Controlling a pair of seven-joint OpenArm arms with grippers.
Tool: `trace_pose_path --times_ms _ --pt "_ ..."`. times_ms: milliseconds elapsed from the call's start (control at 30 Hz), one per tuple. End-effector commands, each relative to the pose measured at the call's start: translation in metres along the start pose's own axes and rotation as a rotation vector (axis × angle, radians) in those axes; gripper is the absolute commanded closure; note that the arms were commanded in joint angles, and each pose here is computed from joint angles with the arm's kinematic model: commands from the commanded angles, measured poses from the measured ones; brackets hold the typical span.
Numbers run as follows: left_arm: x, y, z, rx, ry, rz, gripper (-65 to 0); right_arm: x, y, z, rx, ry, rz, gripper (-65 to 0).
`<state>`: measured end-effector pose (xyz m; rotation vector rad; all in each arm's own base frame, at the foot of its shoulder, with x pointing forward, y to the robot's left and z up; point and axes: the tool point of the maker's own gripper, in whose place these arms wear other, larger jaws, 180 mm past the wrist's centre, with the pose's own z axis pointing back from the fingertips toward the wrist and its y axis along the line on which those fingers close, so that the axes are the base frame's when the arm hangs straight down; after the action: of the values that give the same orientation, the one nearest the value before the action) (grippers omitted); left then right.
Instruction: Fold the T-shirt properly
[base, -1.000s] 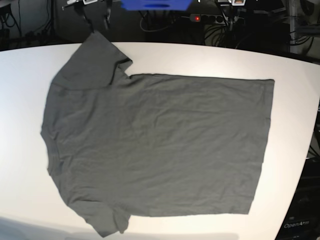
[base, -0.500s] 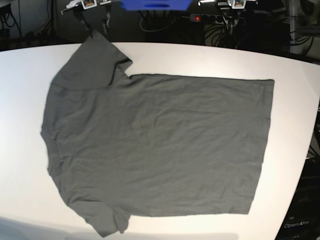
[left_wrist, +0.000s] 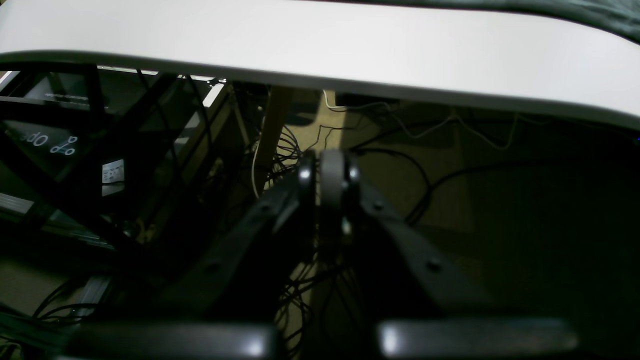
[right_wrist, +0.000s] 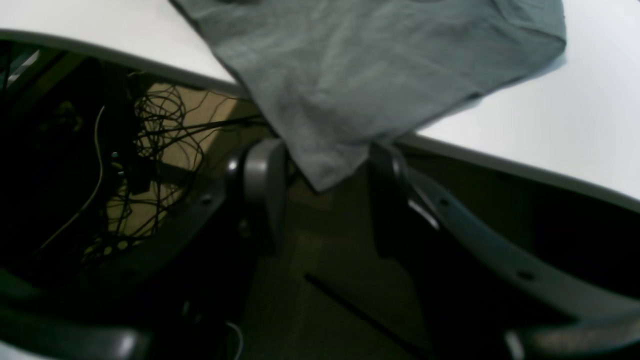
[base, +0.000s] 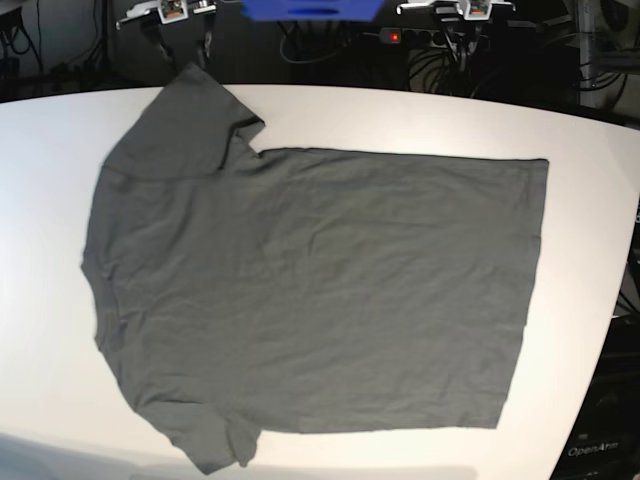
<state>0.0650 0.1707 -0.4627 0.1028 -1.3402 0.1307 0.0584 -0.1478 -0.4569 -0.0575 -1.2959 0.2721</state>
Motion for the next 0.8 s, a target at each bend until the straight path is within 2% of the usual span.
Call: trace_pose_path --times_ms 0,400,767 --pt "0.007 0.000 0.000 -0.002 -0.035 0.000 -1.1 0.005 -0.002 0.006 -0.012 -0.020 0.019 -27.4" --pt "0.006 0.001 -0.001 -0.001 -0.033 -0.001 -1.1 -0.013 0.005 0.009 -0.004 0.029 -0.003 -27.4" --pt "0.009 -0.001 -0.007 -0.002 -0.048 0.002 -1.1 -0.010 0.003 0.008 -0.006 0.018 0.001 -27.0"
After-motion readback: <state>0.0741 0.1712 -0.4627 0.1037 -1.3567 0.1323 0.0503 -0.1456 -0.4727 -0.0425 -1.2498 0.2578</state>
